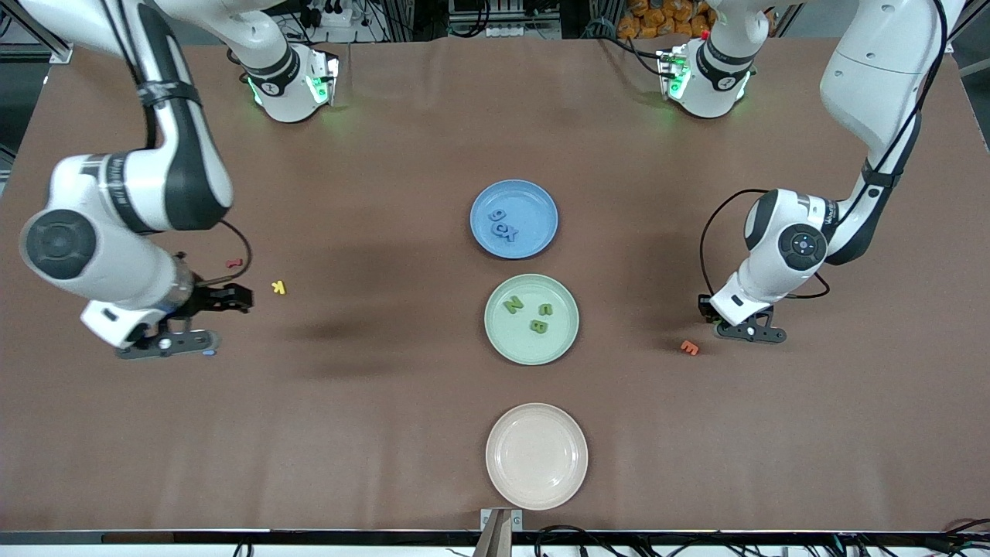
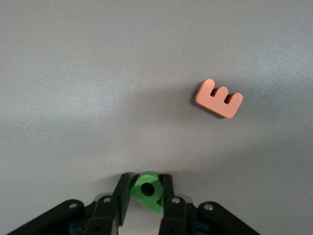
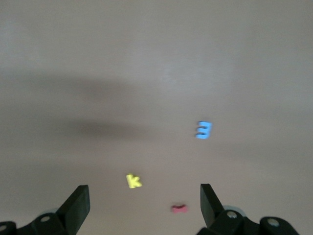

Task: Sort letters by color into matching plates
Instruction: 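Carry P toward the green plate while the right gripper lowers over 3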

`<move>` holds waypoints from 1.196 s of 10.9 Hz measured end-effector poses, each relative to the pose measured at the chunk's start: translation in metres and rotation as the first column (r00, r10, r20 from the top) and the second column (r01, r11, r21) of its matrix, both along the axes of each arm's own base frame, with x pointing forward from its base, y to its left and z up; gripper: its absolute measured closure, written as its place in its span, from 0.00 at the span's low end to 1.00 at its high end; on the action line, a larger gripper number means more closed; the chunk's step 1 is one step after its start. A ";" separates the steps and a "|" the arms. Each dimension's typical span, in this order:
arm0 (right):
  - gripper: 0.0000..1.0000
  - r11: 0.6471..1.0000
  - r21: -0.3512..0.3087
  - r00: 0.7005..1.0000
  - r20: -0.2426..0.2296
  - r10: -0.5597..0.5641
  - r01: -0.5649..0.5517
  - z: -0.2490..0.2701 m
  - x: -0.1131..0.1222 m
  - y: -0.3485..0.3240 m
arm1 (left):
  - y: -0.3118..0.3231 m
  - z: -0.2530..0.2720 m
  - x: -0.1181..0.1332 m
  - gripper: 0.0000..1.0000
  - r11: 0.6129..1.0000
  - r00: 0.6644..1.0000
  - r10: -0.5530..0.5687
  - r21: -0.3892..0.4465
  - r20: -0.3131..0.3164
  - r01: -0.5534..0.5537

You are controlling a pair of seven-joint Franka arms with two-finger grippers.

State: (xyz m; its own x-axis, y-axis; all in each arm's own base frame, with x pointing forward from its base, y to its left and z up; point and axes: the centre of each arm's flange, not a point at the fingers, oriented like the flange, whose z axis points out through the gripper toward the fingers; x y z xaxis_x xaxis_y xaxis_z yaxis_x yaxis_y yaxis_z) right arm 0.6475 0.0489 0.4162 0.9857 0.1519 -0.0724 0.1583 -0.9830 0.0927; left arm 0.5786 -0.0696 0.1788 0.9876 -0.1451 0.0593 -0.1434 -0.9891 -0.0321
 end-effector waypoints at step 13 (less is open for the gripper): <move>0.00 0.970 0.149 0.979 0.036 -0.201 0.194 -0.087 0.009 -0.142 | -0.184 0.074 0.012 0.69 0.973 0.990 0.106 -0.218 0.097 -0.082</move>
